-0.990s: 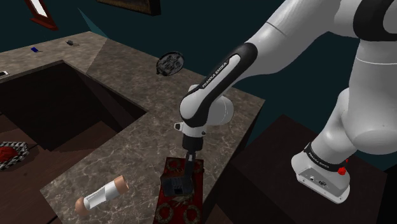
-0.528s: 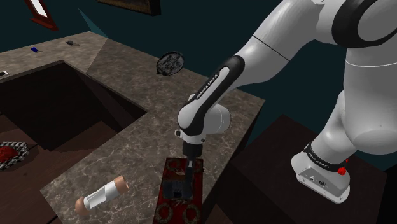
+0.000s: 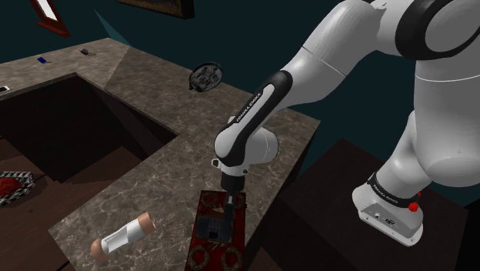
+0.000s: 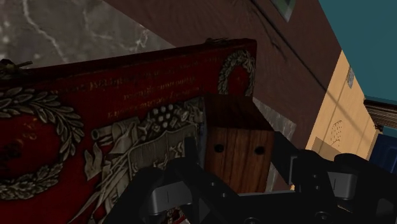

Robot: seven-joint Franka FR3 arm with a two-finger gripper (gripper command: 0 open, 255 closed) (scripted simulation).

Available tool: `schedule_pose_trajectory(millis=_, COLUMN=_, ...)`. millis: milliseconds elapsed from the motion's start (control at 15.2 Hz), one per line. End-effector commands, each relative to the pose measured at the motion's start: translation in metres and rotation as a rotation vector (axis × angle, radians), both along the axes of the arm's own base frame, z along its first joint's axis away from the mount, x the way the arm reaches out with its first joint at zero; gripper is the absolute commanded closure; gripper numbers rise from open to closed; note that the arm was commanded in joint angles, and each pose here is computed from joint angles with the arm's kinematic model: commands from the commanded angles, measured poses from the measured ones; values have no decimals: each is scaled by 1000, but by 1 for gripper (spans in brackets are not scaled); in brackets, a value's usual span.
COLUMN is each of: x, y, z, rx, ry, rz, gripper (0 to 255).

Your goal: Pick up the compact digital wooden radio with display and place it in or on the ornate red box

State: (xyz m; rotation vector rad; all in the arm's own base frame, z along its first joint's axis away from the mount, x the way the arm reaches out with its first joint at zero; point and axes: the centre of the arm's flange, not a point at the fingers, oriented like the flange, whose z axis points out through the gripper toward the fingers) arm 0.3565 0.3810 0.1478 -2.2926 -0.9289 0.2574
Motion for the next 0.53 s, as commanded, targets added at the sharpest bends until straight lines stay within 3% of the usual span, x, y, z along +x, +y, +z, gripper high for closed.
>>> schedule_pose_trajectory(millis=0, x=1, y=0, z=0, rx=0, ry=-1, rz=-2, gripper=255)
schedule_pose_trajectory(millis=66, x=1, y=0, z=0, rx=0, ry=-1, rz=-2, gripper=0)
schedule_pose_trajectory(millis=462, x=6, y=-7, z=10, rx=0, ry=-1, rz=-2, gripper=0)
